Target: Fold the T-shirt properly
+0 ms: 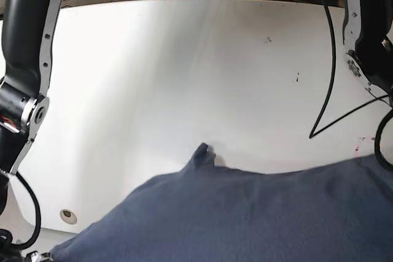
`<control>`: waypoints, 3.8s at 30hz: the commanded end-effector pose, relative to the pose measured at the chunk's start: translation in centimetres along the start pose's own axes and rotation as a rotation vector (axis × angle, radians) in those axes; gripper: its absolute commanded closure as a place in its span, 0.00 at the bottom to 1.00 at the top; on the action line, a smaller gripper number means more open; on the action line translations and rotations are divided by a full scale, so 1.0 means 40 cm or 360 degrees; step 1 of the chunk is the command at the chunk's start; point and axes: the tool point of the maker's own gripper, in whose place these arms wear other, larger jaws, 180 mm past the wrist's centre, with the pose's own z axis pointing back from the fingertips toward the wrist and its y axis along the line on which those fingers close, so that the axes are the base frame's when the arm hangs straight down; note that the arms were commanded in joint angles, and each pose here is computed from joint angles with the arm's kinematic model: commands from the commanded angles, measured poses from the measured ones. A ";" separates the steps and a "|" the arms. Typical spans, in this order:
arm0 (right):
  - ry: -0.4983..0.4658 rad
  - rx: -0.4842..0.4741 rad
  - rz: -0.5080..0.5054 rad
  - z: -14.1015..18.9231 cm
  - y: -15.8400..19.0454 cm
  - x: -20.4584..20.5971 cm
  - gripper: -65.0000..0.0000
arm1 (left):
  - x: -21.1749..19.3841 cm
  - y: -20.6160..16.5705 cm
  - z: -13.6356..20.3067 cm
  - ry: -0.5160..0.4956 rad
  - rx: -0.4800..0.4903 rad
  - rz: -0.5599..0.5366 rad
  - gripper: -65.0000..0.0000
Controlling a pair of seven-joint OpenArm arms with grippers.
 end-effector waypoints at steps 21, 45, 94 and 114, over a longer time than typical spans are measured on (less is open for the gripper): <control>0.0104 0.0086 0.0059 0.058 0.038 -0.167 1.00 | -0.232 -0.191 0.046 0.0309 -0.0315 -0.0318 1.00; 0.0710 0.0159 -0.0495 0.223 0.270 -0.887 1.00 | -0.751 -0.427 0.408 0.1064 -0.0926 -0.0375 1.00; 0.0807 0.0100 -0.0711 0.042 0.261 -0.925 0.40 | -0.802 -0.278 0.486 0.1081 -0.0781 -0.0125 0.33; 0.0771 0.0231 -0.0824 -0.126 0.314 -0.979 0.40 | -0.790 -0.207 0.504 0.1119 -0.0718 -0.0062 0.33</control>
